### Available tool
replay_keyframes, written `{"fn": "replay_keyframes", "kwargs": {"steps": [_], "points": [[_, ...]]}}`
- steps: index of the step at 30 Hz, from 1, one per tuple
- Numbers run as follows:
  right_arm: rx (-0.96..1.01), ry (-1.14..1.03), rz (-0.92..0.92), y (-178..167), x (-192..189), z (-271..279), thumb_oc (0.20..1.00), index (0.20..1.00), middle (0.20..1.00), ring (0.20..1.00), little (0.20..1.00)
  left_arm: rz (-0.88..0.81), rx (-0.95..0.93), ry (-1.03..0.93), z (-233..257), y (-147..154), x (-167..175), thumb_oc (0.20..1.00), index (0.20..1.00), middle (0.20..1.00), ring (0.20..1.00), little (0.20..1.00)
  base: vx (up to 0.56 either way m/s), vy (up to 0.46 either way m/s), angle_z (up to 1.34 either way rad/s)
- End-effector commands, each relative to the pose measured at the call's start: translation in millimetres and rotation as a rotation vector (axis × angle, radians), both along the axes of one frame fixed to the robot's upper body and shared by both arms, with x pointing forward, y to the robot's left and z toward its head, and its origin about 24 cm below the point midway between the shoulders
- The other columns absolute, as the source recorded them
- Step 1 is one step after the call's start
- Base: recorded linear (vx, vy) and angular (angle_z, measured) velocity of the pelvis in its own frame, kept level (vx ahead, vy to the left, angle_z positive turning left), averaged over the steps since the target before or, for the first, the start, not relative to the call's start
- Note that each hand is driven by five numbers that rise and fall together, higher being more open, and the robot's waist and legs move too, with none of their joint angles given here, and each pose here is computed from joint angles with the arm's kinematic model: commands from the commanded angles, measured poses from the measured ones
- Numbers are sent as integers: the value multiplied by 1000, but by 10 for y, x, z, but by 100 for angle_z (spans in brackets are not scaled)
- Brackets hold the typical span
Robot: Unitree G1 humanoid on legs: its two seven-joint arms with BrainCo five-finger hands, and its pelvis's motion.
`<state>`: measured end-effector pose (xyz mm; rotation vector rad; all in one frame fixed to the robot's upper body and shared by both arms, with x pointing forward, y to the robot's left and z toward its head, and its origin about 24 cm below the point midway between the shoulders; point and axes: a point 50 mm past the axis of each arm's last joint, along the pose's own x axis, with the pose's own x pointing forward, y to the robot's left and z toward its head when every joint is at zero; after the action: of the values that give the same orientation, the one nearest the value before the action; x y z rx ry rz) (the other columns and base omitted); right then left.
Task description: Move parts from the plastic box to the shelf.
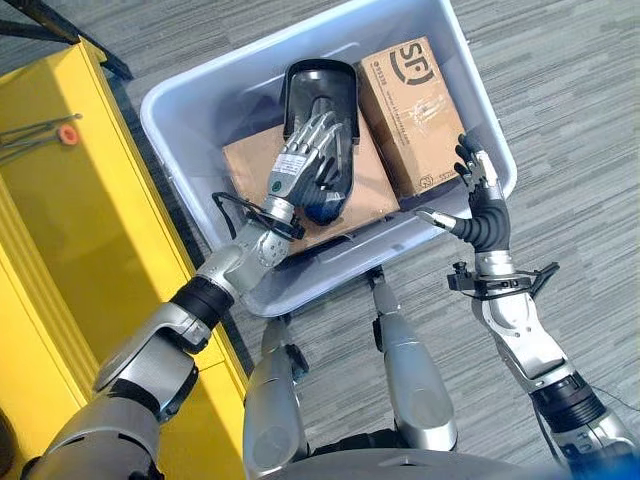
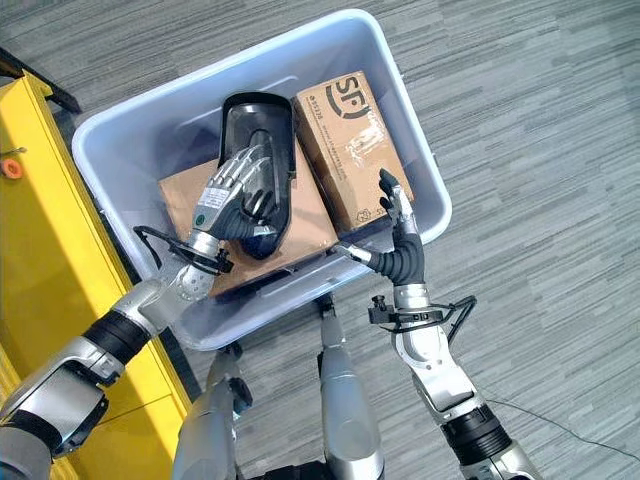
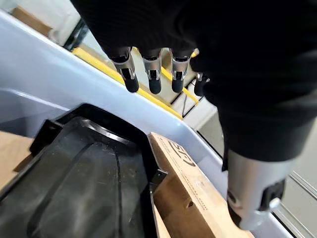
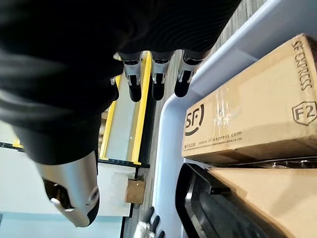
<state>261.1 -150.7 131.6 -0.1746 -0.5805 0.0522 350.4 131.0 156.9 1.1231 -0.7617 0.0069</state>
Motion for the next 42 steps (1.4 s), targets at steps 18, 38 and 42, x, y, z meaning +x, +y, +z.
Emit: {"fn": "replay_keyframes", "kwargs": {"steps": [18,38,42], "points": [[-14,-95,37,-111,-159,105,1000,1000,1000,1000,1000,306,553,-138,578,583,414,1000,1000,1000,1000,1000,-7,-3,-8],[-20,-95,64,-65,-155,126,1000,1000,1000,1000,1000,569,607,-43,681,1046,524,1000,1000,1000,1000,1000,19,13,-6],[-17,-92,67,-60,-155,128,1000,1000,1000,1000,1000,610,632,-26,725,1112,533,1000,1000,1000,1000,1000,12,-6,-11]]}}
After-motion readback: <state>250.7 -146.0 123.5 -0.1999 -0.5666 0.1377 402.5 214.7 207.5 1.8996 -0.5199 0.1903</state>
